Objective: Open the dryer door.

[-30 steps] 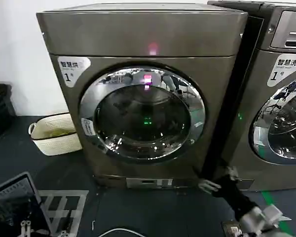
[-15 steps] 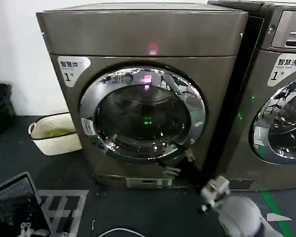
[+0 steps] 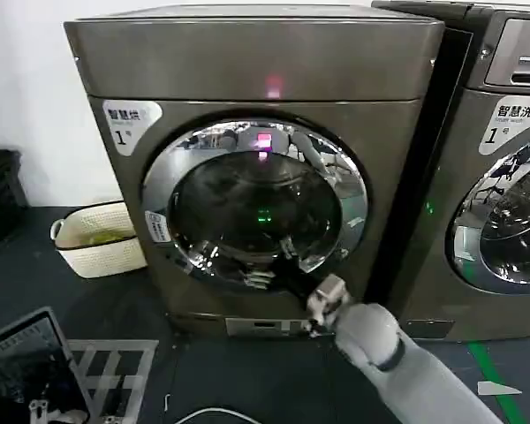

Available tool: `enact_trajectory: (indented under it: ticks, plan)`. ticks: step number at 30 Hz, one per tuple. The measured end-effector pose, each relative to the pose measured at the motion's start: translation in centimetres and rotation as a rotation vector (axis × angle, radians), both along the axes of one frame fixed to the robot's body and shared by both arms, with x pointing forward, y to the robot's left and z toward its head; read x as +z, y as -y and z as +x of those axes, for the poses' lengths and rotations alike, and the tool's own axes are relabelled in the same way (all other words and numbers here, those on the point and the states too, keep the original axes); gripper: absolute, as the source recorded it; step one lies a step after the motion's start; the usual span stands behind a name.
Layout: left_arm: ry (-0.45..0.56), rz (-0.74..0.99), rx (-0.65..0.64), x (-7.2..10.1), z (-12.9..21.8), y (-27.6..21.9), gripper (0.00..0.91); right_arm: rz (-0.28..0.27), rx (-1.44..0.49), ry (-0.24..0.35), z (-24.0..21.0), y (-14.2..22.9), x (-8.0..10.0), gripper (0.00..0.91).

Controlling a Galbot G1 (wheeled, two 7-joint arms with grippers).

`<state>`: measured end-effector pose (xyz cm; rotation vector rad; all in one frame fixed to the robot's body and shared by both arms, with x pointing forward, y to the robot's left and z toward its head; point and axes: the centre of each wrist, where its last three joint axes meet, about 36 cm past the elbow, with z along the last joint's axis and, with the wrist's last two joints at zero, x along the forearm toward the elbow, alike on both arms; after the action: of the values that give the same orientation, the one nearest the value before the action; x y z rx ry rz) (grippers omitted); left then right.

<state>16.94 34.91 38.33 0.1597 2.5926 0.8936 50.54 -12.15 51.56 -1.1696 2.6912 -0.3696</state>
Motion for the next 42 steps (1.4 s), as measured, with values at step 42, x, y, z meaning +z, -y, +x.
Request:
enact_trajectory:
  ticks: [42]
  plan:
    - [0.013,-0.004,0.05,0.2,-0.5,-0.2,0.907,-0.025,0.157,-0.018,6.2,-14.8,-2.2,0.907]
